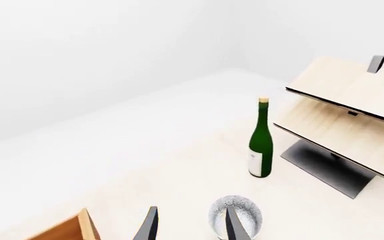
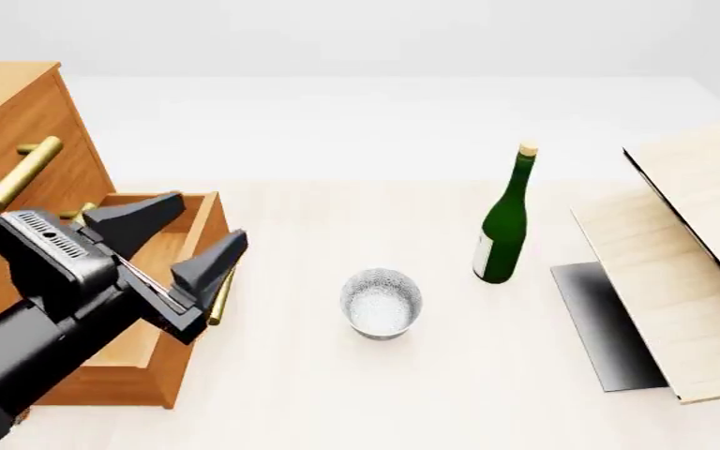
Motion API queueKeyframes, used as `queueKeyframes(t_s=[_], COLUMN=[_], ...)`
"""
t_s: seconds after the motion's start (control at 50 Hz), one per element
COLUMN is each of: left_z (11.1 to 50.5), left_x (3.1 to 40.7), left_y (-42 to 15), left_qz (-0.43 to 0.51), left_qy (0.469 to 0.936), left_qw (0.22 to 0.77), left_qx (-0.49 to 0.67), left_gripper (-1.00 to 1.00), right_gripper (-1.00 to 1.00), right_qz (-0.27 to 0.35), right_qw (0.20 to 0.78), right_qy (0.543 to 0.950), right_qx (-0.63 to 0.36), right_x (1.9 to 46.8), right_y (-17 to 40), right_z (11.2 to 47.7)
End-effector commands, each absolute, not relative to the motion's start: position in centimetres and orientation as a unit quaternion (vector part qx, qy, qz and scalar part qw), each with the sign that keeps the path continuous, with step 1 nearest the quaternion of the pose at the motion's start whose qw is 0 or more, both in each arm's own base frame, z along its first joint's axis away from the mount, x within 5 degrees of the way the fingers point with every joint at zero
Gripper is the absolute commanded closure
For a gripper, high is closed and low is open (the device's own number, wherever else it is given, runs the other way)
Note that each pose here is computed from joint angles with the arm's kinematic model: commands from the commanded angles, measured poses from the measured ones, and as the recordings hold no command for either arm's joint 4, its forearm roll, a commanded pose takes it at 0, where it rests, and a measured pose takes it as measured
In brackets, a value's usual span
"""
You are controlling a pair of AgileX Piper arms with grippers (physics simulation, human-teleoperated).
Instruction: Put the bowl in the bottom drawer of the cabinet.
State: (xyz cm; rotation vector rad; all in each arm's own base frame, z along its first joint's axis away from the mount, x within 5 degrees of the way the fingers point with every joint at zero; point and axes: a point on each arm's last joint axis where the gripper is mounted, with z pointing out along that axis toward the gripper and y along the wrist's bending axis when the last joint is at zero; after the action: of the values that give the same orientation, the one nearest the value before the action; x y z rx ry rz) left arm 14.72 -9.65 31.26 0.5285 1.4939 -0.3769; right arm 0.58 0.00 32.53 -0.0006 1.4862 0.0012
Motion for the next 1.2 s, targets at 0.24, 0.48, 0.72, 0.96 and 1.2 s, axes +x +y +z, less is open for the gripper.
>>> queueKeyframes(t_s=[0.24,0.48,0.72,0.96,1.2], left_z=[33.5,33.5,33.9,33.7,33.7], left_x=[19.8,21.8,22.9,23.8,24.9], left_y=[-14.1,-16.1,-18.5,-20.6,-22.3], left_qz=[-0.179,-0.186,-0.189,-0.197,-0.197], left_qy=[0.693,0.721,0.745,0.766,0.793], left_qw=[0.651,0.615,0.575,0.538,0.497], left_qx=[0.254,0.259,0.282,0.291,0.291], left_gripper=[-1.00,-1.00,-1.00,-1.00,-1.00], right_gripper=[-1.00,-1.00,-1.00,-1.00,-1.00], right_qz=[0.001,0.001,0.001,0.001,0.000], right_qw=[0.736,0.736,0.736,0.736,0.736], right_qy=[0.677,0.677,0.677,0.677,0.677], right_qx=[0.000,0.000,0.000,0.000,0.000], right_x=[0.5,0.5,0.5,0.5,0.5], right_y=[0.0,0.0,0.0,0.0,0.0], right_z=[32.7,32.7,32.7,32.7,32.7])
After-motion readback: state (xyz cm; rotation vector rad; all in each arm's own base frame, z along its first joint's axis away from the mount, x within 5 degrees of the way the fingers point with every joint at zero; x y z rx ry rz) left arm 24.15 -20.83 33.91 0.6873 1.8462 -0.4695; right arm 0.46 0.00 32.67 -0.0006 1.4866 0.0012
